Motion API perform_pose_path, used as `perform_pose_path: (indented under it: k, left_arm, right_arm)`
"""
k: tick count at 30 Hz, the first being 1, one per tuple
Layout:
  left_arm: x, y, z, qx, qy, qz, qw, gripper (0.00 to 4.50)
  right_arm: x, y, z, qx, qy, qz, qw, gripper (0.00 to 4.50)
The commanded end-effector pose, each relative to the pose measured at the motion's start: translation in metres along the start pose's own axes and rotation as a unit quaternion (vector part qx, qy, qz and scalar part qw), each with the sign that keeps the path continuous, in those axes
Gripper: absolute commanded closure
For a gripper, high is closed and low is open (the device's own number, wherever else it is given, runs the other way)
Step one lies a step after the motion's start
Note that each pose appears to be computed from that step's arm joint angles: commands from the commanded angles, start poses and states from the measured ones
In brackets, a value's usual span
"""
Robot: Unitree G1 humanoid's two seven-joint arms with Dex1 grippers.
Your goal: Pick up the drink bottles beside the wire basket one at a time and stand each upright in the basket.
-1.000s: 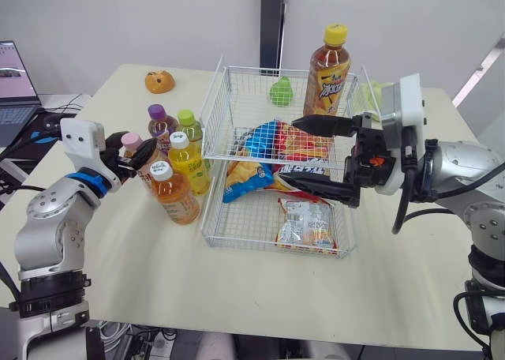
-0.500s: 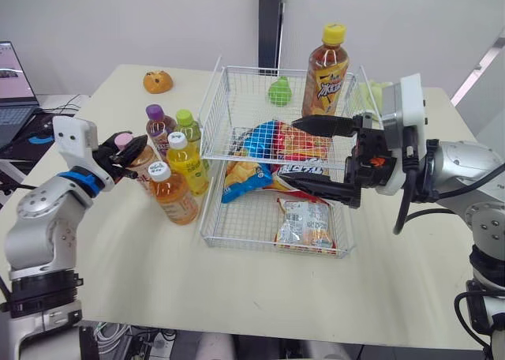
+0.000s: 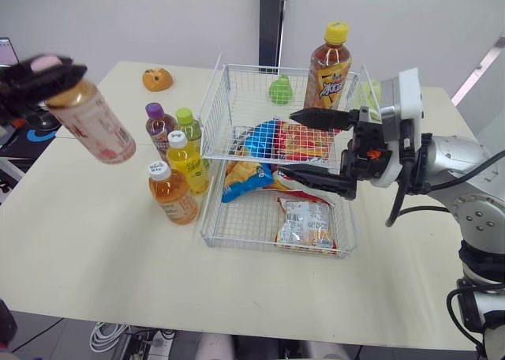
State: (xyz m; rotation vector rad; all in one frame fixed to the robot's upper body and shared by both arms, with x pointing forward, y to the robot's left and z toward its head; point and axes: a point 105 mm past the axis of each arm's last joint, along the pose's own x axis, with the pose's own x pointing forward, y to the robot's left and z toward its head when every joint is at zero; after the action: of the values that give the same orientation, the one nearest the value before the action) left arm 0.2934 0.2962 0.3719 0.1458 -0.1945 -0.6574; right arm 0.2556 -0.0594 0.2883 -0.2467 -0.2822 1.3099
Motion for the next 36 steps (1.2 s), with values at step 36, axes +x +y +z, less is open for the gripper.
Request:
perform_pose_path:
  k: [36]
  left_arm:
    - [0.245,-0.127,-0.006,0.047,-0.073,-0.266,0.960,3.12]
  right_arm:
    - [-0.049,0.014,0.014,-0.070,0.059,-0.244,0.966,0.00]
